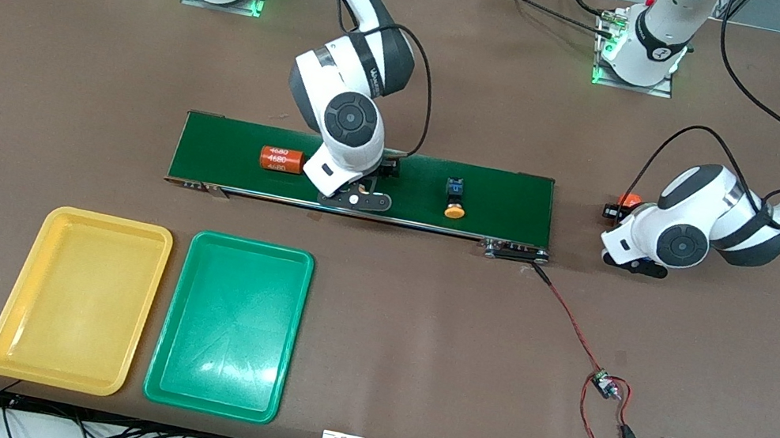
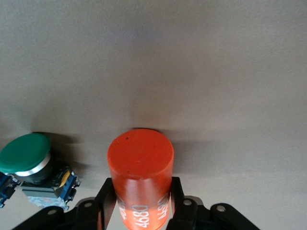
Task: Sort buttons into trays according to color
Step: 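Grasp a yellow button on the belt while the left gripper grasps cylinder, then drop the yellow button into the yellow tray while the left gripper places cylinder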
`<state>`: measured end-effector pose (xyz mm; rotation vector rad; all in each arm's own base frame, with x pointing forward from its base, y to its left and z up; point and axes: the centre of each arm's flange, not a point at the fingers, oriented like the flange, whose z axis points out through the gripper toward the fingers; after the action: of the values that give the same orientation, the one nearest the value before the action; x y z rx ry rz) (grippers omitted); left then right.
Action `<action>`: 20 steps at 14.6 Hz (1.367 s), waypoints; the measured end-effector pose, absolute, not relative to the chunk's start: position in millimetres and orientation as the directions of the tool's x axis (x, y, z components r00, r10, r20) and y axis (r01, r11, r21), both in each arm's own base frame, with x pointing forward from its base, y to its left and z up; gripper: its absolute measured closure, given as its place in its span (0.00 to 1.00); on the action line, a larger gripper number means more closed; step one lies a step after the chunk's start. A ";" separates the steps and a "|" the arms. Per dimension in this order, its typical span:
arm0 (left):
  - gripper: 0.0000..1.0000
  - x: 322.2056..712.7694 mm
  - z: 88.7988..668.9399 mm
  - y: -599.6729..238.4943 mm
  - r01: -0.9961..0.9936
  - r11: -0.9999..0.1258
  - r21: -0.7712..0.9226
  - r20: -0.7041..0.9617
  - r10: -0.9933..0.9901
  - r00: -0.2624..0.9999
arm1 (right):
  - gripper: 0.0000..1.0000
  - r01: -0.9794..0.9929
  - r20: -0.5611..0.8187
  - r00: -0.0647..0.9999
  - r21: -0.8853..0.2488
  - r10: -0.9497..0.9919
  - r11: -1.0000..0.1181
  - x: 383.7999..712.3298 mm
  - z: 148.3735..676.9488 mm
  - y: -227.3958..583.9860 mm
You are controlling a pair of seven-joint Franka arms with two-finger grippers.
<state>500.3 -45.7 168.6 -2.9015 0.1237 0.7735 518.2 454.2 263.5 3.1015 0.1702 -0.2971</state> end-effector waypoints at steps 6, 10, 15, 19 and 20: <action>0.50 536.6 240.3 -99.2 0.061 -0.993 -0.101 -0.400 0.097 0.911 | 0.51 0.097 -0.203 0.975 0.028 0.089 -0.995 523.5 245.9 446.0; 0.50 550.4 272.6 -117.4 0.292 -0.956 -0.033 -0.450 0.275 0.850 | 0.68 0.051 -0.160 0.986 0.007 0.049 -0.999 532.6 270.7 452.5; 0.50 561.3 286.9 -144.2 0.604 -0.797 0.003 -0.527 0.512 0.678 | 0.68 -0.072 -0.020 0.997 -0.015 -0.072 -0.997 590.1 341.3 408.8; 0.50 557.8 280.1 -217.4 0.818 -0.568 -0.094 -0.496 0.739 0.456 | 0.68 -0.247 0.029 0.969 0.040 -0.246 -0.968 660.7 343.9 282.9; 0.50 556.4 273.7 -229.1 0.848 -0.516 -0.118 -0.482 0.777 0.405 | 0.68 -0.273 0.024 0.962 0.050 -0.272 -0.961 674.6 336.9 248.5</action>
<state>556.4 -229.1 273.7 -2.7521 -1.6035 0.8112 674.6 248.5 336.9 3.0587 -0.4249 0.0266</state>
